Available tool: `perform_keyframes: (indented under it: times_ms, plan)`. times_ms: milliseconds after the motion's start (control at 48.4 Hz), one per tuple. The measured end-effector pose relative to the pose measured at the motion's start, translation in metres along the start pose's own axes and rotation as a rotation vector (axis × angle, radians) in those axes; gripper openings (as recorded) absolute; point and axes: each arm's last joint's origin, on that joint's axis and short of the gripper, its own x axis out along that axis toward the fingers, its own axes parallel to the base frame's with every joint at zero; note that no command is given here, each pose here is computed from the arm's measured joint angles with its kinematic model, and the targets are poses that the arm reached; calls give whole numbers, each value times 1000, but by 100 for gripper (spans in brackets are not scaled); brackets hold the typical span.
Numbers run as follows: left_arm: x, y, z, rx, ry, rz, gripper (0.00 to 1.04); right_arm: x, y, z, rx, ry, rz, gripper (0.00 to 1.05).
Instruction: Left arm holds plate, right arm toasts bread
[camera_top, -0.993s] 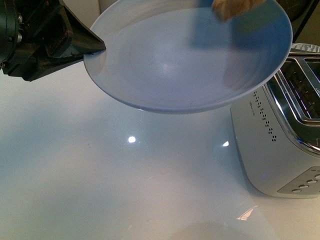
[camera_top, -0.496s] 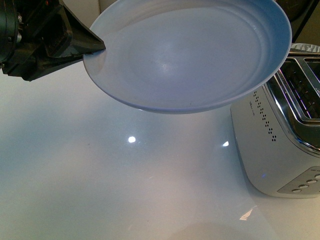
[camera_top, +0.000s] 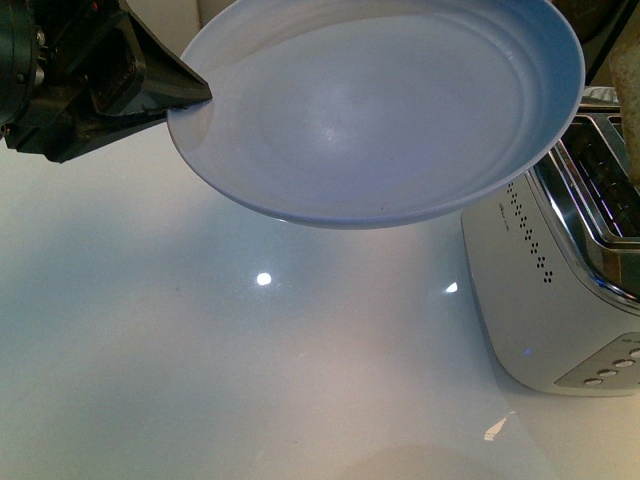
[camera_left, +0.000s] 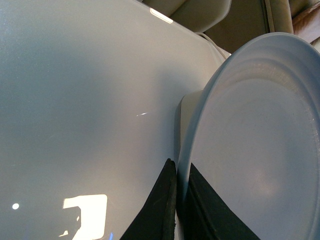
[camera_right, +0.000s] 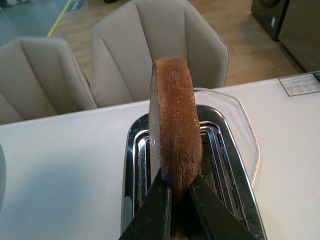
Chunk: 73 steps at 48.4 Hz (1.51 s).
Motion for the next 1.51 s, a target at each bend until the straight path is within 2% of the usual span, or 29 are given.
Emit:
perform_keyframes:
  times_ms: [476,1096,1510]
  plan:
    - [0,0,0,0,0,0,3,14,0,-16,-21,81,5,3]
    - [0,0,0,0,0,0,3,43,8,-42,-121,240,-5,3]
    - [0,0,0,0,0,0,3,67,13,-64,-140,270,21,3]
